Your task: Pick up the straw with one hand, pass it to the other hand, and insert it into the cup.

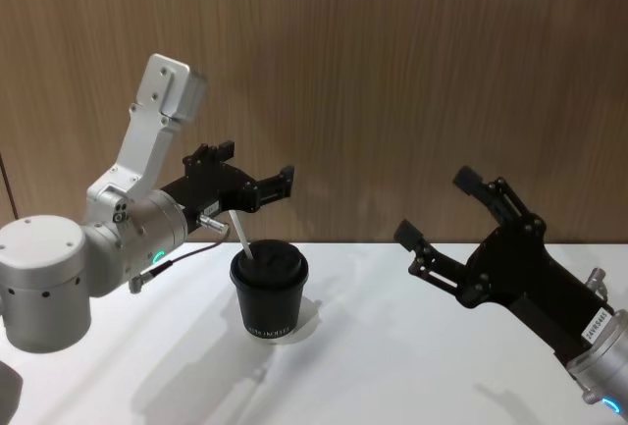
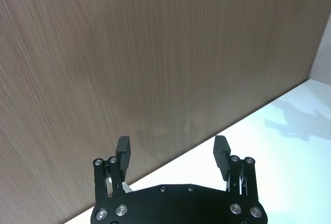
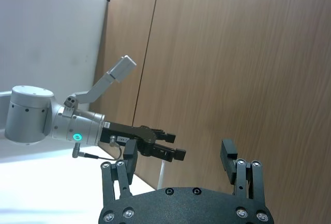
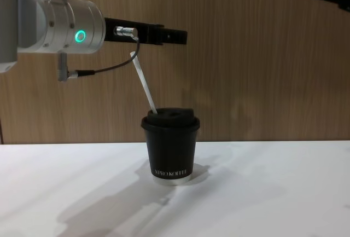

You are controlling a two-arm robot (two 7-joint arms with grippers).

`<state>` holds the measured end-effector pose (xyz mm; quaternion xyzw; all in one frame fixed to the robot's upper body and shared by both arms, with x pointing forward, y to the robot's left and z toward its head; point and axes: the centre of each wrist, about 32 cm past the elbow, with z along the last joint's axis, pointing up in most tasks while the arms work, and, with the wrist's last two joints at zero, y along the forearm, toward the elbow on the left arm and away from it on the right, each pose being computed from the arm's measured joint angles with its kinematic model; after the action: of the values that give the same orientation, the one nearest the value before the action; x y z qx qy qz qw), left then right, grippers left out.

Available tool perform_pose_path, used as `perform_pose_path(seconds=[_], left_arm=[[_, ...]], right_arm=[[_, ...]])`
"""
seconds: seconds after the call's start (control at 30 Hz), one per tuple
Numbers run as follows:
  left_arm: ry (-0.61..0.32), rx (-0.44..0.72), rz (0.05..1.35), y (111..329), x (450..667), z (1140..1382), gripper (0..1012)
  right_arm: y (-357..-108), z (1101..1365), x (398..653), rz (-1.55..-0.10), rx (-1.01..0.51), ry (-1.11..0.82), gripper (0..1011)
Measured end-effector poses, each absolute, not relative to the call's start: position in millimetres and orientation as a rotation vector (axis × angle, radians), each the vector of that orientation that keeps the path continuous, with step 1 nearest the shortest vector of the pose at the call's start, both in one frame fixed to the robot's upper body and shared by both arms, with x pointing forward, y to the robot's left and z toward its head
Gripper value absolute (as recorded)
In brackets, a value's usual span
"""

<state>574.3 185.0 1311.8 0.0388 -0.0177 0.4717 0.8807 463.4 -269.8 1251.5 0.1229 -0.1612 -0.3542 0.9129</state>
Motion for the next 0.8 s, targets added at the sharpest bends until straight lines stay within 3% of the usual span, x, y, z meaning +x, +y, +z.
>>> perform_pose_path(seconds=[0.8], left_arm=[[-0.071,-0.028,0.9,204,558,1300,1002]], right_arm=[[-242,1270,465,-0.866,0.281,-0.108,1001]])
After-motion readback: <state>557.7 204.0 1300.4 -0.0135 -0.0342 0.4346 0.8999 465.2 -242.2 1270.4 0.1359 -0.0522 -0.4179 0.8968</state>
